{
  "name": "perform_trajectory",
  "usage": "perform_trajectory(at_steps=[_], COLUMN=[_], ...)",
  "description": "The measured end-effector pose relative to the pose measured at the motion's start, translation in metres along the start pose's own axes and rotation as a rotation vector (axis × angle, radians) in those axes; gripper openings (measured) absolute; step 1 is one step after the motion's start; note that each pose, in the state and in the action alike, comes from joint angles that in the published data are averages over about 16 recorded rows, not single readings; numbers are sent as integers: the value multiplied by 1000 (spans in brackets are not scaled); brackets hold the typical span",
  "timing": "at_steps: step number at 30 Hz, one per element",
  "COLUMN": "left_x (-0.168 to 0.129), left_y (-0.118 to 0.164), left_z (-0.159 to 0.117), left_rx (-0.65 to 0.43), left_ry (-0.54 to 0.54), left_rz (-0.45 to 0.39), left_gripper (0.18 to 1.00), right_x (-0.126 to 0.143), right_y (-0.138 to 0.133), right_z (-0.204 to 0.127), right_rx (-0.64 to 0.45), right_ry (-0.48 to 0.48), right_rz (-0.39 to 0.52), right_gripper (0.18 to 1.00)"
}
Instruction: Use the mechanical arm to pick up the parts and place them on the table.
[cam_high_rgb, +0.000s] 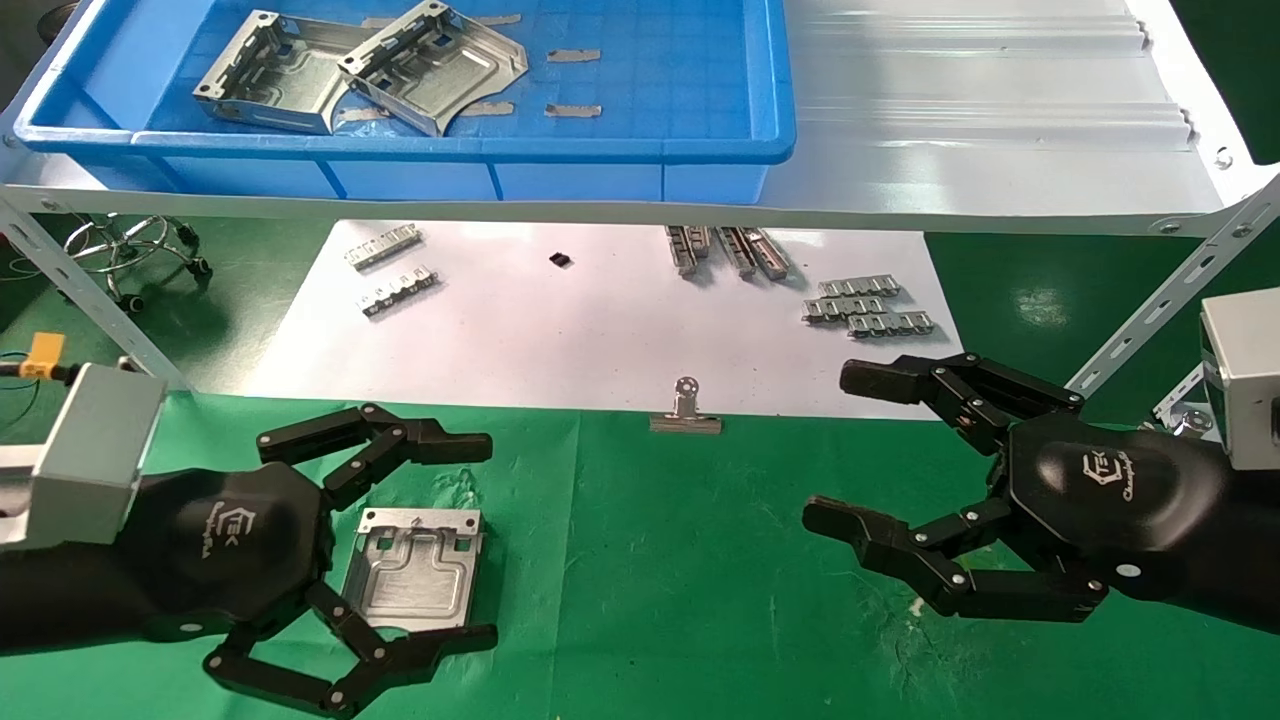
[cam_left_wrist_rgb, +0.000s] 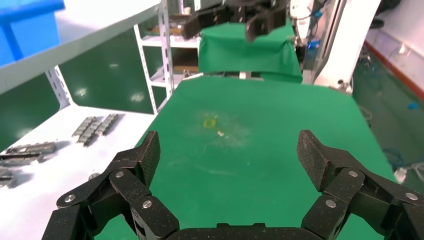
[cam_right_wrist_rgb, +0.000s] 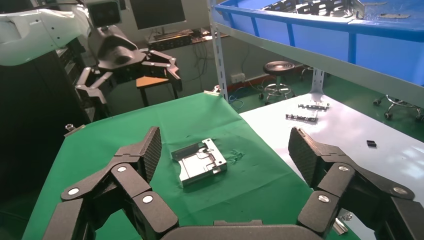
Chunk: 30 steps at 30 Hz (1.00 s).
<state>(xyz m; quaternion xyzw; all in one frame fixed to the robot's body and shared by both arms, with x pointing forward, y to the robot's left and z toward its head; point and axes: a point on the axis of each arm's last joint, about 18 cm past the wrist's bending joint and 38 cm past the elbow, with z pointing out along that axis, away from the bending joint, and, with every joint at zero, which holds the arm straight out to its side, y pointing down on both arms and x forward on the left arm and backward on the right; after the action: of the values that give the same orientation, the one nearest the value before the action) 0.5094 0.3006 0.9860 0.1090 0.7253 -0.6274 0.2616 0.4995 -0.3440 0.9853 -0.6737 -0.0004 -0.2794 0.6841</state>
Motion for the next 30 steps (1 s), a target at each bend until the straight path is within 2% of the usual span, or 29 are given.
perform_trajectory(at_steps=[5, 11, 30], left_x=[10, 21, 28], left_y=[-9, -18, -24], left_z=[-3, -7, -9], left_rx=[31, 61, 77], left_ry=[-2, -1, -1], left_rz=[-19, -35, -44], left_gripper=[1001, 1001, 1001], right_x=[0, 0, 0], right_y=[0, 0, 0], right_z=[0, 0, 0], right_rx=[0, 0, 0], right_ry=[0, 0, 1], right_rz=[0, 0, 0], right_gripper=[950, 988, 1001])
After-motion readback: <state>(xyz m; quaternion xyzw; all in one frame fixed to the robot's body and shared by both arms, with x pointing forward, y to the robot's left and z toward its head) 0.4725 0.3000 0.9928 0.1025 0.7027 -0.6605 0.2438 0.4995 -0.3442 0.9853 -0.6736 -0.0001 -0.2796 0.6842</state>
